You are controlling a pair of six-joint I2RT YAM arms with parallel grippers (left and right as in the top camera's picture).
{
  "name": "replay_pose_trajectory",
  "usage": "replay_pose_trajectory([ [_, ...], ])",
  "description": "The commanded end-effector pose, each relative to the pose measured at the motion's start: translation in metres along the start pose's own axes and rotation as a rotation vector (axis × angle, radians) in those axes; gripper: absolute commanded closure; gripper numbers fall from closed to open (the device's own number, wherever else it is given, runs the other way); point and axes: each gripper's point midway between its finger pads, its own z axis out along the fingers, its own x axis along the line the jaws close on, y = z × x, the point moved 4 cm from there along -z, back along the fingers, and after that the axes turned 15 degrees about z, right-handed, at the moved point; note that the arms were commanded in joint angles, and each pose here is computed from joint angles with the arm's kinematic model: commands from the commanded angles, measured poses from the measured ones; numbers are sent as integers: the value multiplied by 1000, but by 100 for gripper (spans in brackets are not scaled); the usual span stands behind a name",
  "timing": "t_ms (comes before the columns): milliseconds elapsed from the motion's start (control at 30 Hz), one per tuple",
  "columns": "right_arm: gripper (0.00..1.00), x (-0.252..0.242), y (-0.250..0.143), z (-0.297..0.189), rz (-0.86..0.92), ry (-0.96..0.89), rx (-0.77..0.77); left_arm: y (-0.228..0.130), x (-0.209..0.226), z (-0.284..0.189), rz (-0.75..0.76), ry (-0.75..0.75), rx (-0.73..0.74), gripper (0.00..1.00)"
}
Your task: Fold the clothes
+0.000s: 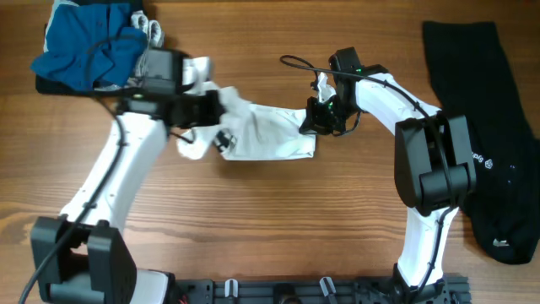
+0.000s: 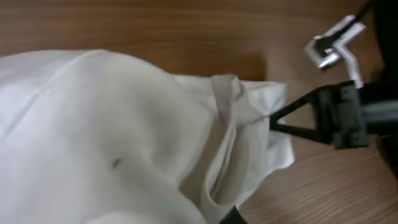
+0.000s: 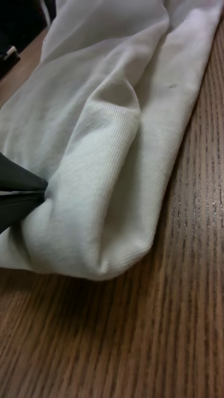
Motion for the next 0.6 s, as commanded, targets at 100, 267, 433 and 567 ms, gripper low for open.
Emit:
replay_pose_trajectory([
  [100, 96, -27, -7, 36, 40, -97, 56, 4, -56, 42, 39, -23, 1, 96],
  [267, 96, -25, -6, 36, 38, -88, 55, -8, -77, 81, 57, -57, 51, 96],
  [433, 96, -16, -4, 33, 21, -27, 61, 0, -84, 87, 31, -72, 10, 96],
  [567, 96, 6, 11, 0, 28, 71, -2, -2, -84, 91, 32, -73, 19, 96],
])
